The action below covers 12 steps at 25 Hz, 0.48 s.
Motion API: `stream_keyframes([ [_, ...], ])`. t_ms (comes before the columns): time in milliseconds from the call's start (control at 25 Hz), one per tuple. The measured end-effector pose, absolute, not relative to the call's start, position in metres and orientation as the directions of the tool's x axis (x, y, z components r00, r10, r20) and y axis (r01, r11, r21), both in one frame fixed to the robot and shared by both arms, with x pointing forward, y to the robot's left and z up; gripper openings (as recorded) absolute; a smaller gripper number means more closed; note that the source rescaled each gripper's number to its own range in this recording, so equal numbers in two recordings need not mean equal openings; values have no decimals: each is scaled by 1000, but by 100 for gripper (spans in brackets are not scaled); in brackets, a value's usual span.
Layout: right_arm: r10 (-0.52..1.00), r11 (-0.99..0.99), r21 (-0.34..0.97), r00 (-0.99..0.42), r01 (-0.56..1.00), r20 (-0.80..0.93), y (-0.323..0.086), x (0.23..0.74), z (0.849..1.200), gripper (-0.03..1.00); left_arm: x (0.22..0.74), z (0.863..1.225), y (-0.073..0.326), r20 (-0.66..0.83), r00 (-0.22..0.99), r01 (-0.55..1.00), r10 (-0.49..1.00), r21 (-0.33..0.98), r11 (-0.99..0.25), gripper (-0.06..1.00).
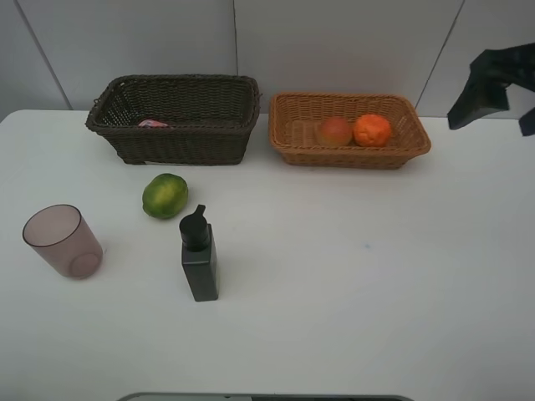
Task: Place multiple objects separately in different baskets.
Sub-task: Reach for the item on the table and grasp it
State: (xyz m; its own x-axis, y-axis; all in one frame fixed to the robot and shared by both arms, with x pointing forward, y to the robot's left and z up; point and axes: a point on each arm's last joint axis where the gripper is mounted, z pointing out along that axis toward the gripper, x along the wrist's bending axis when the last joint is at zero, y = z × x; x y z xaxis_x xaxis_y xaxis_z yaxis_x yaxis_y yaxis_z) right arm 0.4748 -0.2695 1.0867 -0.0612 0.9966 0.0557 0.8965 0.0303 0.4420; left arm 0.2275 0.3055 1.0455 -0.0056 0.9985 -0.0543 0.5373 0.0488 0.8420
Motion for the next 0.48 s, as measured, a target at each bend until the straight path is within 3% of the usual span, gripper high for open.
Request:
stream_keyframes([
  [240,996,25,586,-72,810,57,-280,390,1119,85,228,1045,306,-54,-6,537,999,842,49,83],
  [480,996,23,716,-77,698,43,-289,320,1130,85,228,1045,306,-54,-6,537,999,842,49,83],
])
